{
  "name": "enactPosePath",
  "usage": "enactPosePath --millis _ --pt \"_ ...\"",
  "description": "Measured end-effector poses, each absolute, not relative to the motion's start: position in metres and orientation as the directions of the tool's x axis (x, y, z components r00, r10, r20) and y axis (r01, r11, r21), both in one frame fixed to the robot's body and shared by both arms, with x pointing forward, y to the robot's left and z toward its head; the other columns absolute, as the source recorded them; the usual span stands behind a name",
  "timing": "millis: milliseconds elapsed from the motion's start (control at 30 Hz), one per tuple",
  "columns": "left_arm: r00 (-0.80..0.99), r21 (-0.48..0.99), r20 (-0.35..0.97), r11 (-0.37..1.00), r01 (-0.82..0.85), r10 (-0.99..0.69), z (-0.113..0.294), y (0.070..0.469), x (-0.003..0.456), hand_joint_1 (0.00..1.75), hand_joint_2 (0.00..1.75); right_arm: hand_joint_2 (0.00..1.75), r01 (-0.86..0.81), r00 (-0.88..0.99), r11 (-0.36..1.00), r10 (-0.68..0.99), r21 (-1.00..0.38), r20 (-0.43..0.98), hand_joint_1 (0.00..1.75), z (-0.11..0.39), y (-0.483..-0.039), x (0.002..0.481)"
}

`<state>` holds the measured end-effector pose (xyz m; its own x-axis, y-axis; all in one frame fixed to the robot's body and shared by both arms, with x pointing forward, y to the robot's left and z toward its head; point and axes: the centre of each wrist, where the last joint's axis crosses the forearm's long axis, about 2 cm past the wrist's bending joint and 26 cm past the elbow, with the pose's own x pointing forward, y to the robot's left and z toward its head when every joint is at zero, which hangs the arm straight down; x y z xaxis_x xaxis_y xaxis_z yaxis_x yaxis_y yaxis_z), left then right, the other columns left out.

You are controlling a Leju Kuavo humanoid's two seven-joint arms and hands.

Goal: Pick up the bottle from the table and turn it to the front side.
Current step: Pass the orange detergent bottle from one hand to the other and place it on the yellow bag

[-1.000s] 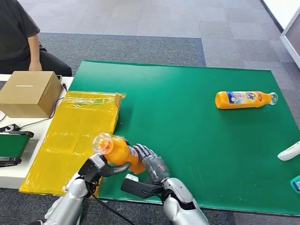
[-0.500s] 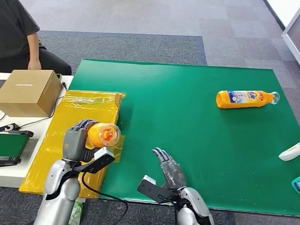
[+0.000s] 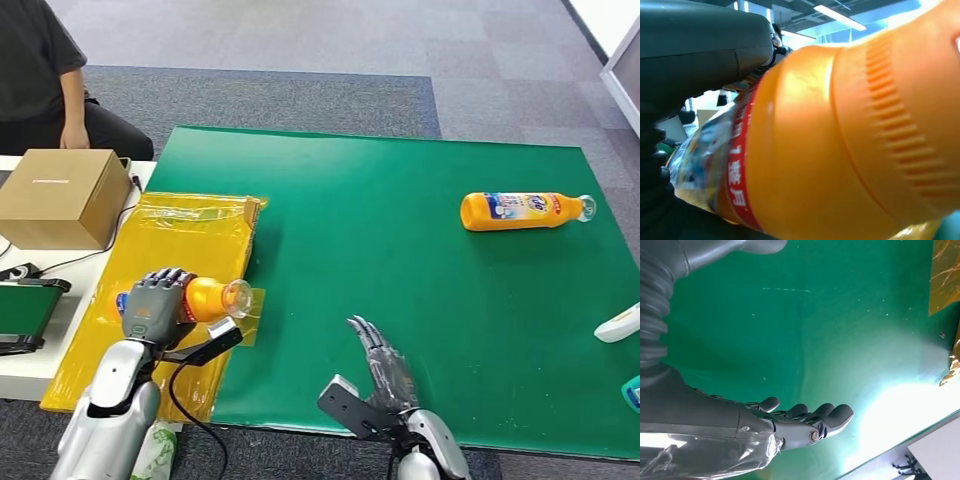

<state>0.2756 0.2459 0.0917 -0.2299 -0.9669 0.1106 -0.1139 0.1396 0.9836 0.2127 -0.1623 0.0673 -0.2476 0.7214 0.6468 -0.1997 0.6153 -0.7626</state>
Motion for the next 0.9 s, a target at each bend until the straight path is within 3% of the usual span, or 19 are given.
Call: enactPosePath --millis 200,367,667,800,900 --pt "-0.238 0.997 0.047 0.06 -0.048 -0.97 0.063 0.262 0.282 0.0 1.75 1.75 -0.214 -0.238 0.653 0.687 -0.727 0.687 0.0 0.064 -0.165 0.21" --pt "-0.271 0.992 0.091 0.11 -0.055 -0.958 0.058 0.265 0.284 0.0 1.75 1.75 -0.216 -0.233 0.661 0.68 -0.718 0.696 0.0 0.063 -0.166 0.209" --pt "-0.349 0.873 0.403 0.47 -0.131 -0.846 0.071 0.266 0.269 0.0 1.75 1.75 -0.217 -0.202 0.669 0.682 -0.711 0.703 0.0 0.061 -0.167 0.202" --pt "-0.415 0.722 0.542 0.657 -0.215 -0.731 0.094 0.264 0.262 0.0 1.75 1.75 -0.206 -0.186 0.673 0.686 -0.711 0.703 0.0 0.063 -0.17 0.197" --pt "-0.492 0.521 0.688 0.835 -0.176 -0.533 0.104 0.262 0.254 0.0 1.75 1.75 -0.192 -0.184 0.677 0.686 -0.71 0.704 0.0 0.065 -0.172 0.194"
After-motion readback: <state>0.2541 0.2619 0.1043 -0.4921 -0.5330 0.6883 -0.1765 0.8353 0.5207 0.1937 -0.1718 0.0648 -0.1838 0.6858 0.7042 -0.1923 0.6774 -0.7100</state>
